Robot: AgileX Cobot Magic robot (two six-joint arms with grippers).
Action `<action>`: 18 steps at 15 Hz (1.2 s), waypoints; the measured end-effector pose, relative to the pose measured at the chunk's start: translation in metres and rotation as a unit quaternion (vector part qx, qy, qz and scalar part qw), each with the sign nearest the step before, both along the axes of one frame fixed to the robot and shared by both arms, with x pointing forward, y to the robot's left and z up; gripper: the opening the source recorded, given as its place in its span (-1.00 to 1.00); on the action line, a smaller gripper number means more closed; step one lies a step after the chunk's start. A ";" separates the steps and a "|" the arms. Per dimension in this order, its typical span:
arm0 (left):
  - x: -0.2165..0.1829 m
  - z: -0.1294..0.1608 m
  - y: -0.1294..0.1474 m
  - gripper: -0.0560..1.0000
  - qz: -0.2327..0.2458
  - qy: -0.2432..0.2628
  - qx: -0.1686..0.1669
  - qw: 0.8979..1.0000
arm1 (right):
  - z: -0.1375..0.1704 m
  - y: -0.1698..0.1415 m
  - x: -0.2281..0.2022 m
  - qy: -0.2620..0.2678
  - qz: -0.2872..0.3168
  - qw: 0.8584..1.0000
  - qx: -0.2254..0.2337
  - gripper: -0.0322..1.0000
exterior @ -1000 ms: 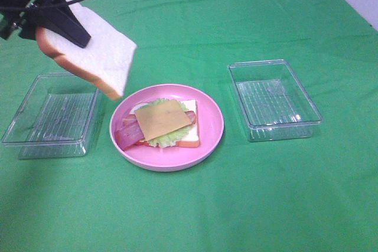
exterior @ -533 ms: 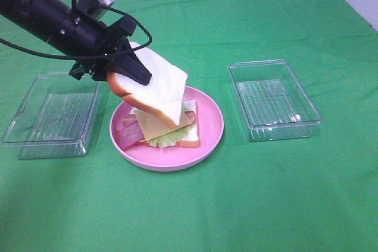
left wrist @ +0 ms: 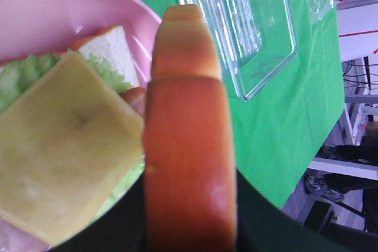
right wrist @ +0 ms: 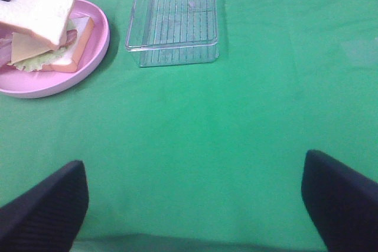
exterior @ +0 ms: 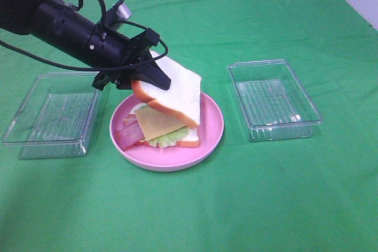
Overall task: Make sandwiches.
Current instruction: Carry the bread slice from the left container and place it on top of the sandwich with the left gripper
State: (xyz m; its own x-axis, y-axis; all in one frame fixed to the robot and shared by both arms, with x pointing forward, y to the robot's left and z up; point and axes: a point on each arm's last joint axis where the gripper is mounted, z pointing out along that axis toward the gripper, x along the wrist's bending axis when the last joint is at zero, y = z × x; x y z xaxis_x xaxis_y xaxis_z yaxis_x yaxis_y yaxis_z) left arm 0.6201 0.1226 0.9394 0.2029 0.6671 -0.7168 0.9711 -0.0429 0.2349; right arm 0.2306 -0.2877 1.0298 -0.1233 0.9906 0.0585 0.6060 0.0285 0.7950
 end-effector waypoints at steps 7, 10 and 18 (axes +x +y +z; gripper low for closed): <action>0.003 -0.028 -0.004 -0.49 0.010 0.038 -0.016 0.999 | 0.000 0.000 0.000 0.000 0.000 1.000 0.000 0.87; 0.003 -0.029 -0.004 -0.49 0.009 0.039 -0.014 0.999 | 0.000 0.000 0.000 0.000 0.000 1.000 0.000 0.87; 0.003 -0.034 0.000 -0.14 0.023 0.052 0.022 0.998 | 0.000 0.000 0.000 0.000 0.000 1.000 0.000 0.87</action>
